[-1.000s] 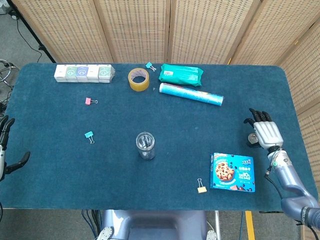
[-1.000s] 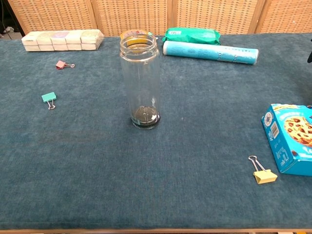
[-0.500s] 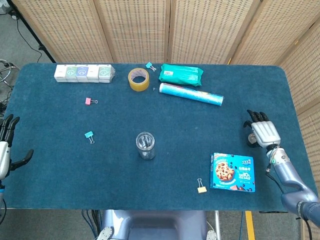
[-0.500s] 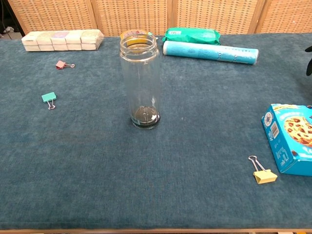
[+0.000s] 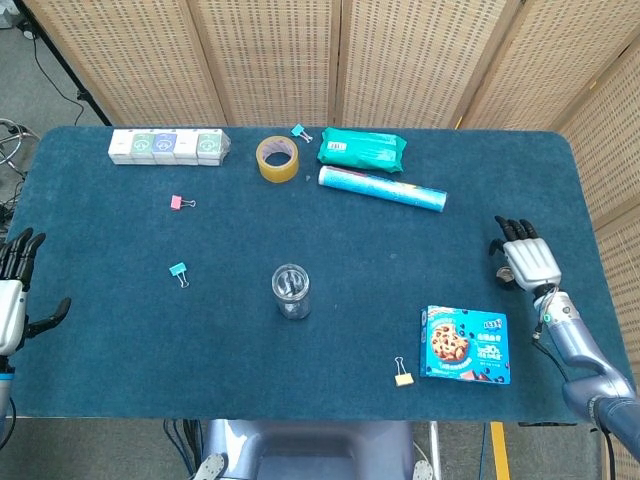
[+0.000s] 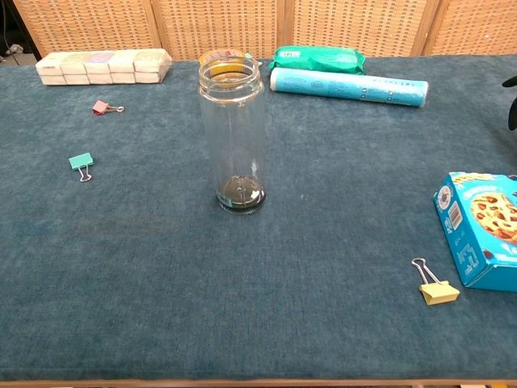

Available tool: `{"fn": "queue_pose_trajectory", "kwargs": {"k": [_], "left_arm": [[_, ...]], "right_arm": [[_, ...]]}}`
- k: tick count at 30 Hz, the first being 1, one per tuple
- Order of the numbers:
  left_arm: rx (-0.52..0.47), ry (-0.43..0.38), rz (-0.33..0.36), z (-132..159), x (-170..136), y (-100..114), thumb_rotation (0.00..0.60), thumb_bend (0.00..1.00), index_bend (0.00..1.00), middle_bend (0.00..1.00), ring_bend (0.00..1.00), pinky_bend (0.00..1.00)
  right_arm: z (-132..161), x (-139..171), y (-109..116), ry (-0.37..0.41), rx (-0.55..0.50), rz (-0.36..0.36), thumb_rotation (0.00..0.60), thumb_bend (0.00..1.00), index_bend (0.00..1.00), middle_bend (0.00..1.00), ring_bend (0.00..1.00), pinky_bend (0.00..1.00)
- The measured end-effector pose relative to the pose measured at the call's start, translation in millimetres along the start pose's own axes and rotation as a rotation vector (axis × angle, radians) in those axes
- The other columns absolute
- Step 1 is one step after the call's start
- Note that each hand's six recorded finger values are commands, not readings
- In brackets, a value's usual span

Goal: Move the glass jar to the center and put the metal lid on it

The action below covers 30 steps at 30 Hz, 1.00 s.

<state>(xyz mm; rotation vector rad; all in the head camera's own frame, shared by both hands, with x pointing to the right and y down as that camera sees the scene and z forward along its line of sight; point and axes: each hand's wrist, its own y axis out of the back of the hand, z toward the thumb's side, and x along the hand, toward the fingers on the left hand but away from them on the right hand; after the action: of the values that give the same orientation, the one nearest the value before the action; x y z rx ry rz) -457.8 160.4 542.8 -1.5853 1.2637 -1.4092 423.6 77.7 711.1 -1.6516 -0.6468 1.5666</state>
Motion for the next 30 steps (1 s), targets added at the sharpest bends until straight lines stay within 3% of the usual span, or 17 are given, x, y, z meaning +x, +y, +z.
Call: {"fn": "queue_pose_trajectory", "kwargs": {"k": [11,20,30], "left_arm": [[0.005,-0.001,-0.009,0.3,1.2,-2.4,0.6,0.28,0.0,0.0,0.0,0.0],[0.004,-0.003,-0.012,0.6,1.6,-3.1,0.6,0.28,0.0,0.0,0.0,0.0],[0.001,-0.01,-0.02,1.5,1.3,-3.6,0.6,0.28,0.0,0.0,0.0,0.0]], "right_arm": [[-9.1,2.9,-4.1,-0.015,0.017,0.022,0.6,0.28,0.41,0.0,0.0,0.0],[-9.4,1.8,-4.8,-0.014,0.012,0.016,0.6,0.37,0.46,0.0,0.0,0.0],[-13.3,2.6,-6.9,-0.022,0.009,0.03,0.6,0.4,0.46,0.0,0.0,0.0]]}}
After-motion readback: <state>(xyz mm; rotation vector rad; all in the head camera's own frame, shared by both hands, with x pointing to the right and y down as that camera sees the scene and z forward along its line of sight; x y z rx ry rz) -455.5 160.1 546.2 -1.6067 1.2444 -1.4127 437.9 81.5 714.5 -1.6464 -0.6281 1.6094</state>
